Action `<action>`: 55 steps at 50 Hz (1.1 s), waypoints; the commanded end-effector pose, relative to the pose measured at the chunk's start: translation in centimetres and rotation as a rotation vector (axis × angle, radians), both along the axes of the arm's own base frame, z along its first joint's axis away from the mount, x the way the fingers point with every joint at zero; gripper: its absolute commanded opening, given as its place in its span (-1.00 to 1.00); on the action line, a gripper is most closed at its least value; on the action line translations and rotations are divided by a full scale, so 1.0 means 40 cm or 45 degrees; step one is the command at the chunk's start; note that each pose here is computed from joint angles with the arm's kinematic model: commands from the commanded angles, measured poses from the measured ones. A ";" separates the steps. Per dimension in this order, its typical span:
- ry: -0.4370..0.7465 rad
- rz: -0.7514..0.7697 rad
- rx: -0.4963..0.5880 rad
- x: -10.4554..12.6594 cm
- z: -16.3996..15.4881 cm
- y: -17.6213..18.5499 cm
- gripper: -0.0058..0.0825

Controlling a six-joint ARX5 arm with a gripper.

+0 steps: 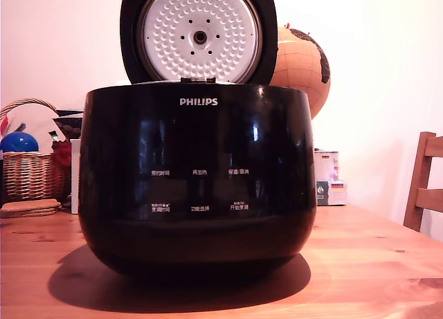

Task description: Close the rice cooker by pressing the lid down with medium force

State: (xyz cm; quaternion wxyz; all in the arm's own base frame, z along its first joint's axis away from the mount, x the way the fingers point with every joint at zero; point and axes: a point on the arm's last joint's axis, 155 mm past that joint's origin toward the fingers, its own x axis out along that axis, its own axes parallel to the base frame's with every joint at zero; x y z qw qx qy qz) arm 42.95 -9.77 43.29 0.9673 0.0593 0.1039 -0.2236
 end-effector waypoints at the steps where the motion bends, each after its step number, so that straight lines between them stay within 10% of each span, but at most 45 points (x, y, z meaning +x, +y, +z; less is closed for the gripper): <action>1: 0.041 -0.021 -0.049 0.018 -0.030 -0.014 -0.92; 23: 0.304 -0.333 -0.305 0.114 -0.129 -0.155 -0.92; 55: 0.632 -0.656 -0.438 0.000 -0.196 -0.323 -0.92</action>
